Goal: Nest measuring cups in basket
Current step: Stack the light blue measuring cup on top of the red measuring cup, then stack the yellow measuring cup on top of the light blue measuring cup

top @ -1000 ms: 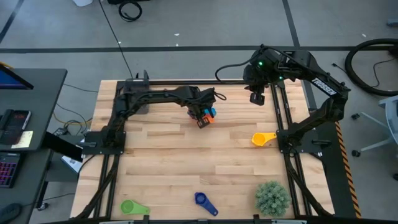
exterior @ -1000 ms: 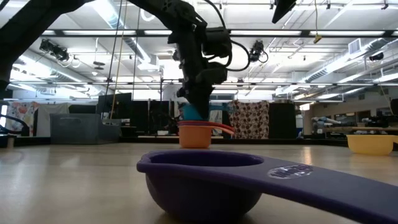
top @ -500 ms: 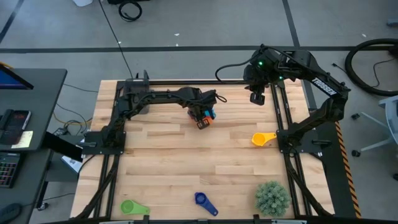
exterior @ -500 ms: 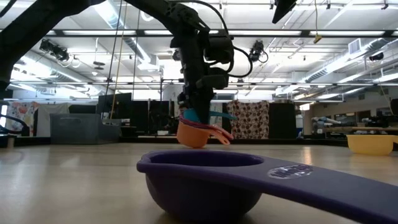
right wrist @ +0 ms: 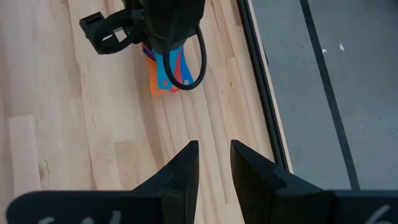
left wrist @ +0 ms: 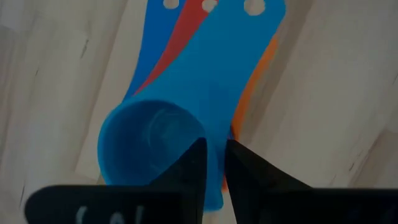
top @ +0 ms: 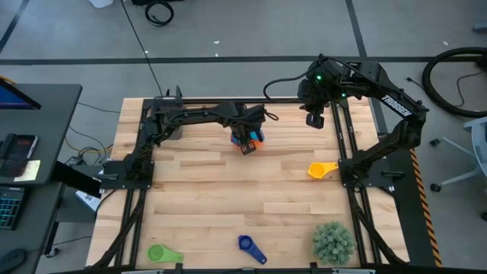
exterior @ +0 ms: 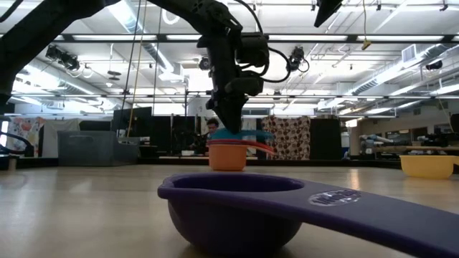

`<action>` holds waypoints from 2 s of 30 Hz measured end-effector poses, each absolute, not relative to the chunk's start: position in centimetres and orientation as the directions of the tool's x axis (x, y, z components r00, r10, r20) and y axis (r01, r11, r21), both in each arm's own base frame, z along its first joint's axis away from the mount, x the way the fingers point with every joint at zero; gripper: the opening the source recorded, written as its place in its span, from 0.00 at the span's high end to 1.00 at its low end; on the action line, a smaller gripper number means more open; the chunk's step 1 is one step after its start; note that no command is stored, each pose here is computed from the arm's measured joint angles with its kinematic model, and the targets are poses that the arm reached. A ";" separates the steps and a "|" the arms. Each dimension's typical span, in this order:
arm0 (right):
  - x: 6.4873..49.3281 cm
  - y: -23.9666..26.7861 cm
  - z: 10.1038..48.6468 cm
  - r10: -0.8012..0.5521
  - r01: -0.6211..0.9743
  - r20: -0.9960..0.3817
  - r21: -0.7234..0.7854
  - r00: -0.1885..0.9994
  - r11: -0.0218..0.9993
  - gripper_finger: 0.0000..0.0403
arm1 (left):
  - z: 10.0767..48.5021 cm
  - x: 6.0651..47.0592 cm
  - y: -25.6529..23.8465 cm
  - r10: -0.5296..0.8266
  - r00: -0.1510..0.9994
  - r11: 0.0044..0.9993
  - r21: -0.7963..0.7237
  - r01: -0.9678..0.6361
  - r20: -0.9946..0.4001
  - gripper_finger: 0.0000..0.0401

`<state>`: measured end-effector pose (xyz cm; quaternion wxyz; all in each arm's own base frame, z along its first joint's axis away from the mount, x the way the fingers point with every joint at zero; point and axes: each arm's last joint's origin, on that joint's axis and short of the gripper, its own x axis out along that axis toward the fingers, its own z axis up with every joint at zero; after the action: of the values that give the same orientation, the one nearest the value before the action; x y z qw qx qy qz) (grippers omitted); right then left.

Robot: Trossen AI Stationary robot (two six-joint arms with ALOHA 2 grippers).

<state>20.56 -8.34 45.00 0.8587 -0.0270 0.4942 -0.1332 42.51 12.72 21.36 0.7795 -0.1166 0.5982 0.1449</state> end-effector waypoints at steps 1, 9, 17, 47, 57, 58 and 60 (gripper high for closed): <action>20.5 -8.3 45.0 -0.255 0.202 -0.842 -0.178 0.475 0.963 0.76 | 21.4 42.5 12.7 0.086 0.242 0.931 -0.009 -0.364 -0.966 0.85; 20.4 -8.3 44.9 -0.251 0.199 -0.850 -0.176 0.463 0.964 0.76 | 21.6 42.2 12.9 0.084 0.232 0.914 -0.018 -0.405 -0.969 0.85; 19.9 -8.1 44.6 -0.216 0.183 -0.883 -0.151 0.416 0.971 0.76 | 26.6 40.2 12.2 0.108 0.307 0.913 -0.028 -0.407 -0.946 0.85; 21.2 -4.3 33.4 0.190 -0.003 -0.979 0.191 0.079 0.982 0.69 | 43.2 26.8 8.2 0.201 0.615 0.881 -0.134 -0.454 -0.763 0.85; 20.3 -3.8 25.9 0.120 -0.048 -0.983 0.127 -0.137 0.991 0.69 | 43.1 27.0 8.2 0.201 0.614 0.878 -0.138 -0.459 -0.763 0.85; 20.3 -3.8 25.4 0.119 -0.052 -0.984 0.127 -0.134 0.991 0.69 | 43.1 27.0 8.2 0.201 0.615 0.878 -0.139 -0.459 -0.762 0.85; 20.4 -3.8 24.3 0.126 -0.053 -0.986 0.133 -0.113 0.990 0.69 | 43.1 27.0 8.2 0.202 0.618 0.877 -0.140 -0.459 -0.760 0.85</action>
<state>20.45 -3.81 24.34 0.6653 0.0245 0.7431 0.0673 26.99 8.23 43.11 0.8847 -0.1627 0.3949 0.1869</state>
